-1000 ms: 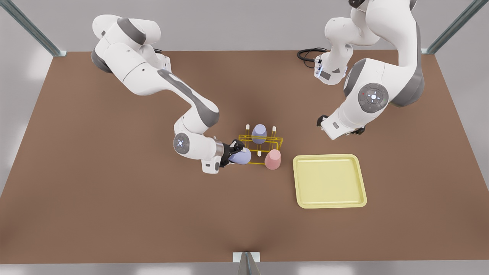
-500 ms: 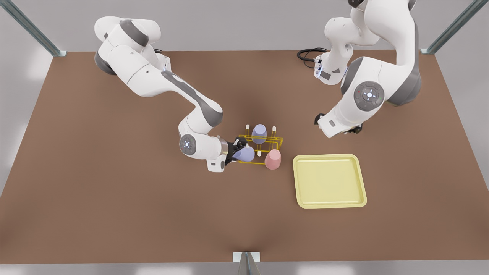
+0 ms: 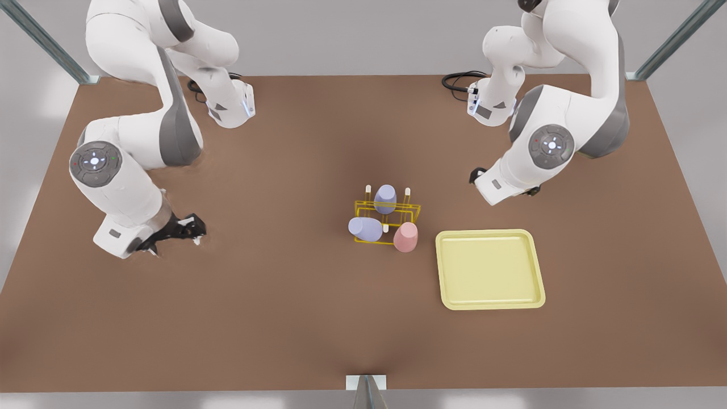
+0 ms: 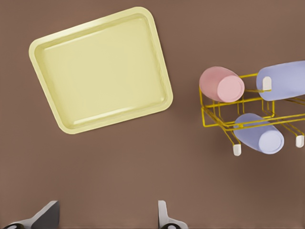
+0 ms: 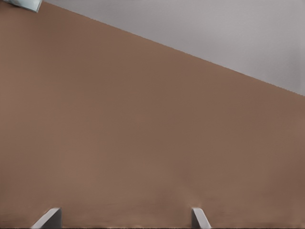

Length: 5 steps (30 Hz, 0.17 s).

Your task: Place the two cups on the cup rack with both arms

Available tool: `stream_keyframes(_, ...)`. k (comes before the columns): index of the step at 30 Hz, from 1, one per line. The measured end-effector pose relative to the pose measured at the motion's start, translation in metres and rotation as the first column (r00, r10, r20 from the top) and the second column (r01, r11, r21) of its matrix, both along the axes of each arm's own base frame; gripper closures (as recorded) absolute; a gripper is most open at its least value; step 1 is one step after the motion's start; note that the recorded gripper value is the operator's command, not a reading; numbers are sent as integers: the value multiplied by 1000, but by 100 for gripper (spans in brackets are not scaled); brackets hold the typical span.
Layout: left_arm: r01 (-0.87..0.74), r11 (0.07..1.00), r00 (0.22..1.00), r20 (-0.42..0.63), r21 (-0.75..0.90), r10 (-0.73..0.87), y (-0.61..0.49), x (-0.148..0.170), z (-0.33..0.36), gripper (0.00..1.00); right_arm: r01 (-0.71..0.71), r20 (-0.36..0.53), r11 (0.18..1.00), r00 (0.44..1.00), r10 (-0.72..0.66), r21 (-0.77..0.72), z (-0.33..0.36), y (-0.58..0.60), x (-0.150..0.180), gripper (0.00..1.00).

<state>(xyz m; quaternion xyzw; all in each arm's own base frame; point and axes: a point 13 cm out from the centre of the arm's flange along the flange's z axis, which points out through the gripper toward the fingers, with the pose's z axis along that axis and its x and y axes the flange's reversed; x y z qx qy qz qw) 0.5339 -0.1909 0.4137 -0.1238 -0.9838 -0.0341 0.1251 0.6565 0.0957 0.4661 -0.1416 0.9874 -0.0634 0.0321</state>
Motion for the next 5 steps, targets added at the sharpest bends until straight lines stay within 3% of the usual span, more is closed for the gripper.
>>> stream_keyframes(2,-4,1000,1000,-8,0,4,1,-2,0,0,31,-38,999,999,-33,-36,31,-13,-61,0)
stream_keyframes(5,-5,1000,1000,-17,1,5,1,-3,-1,0,72,-107,996,991,-78,-55,33,-25,-102,0)
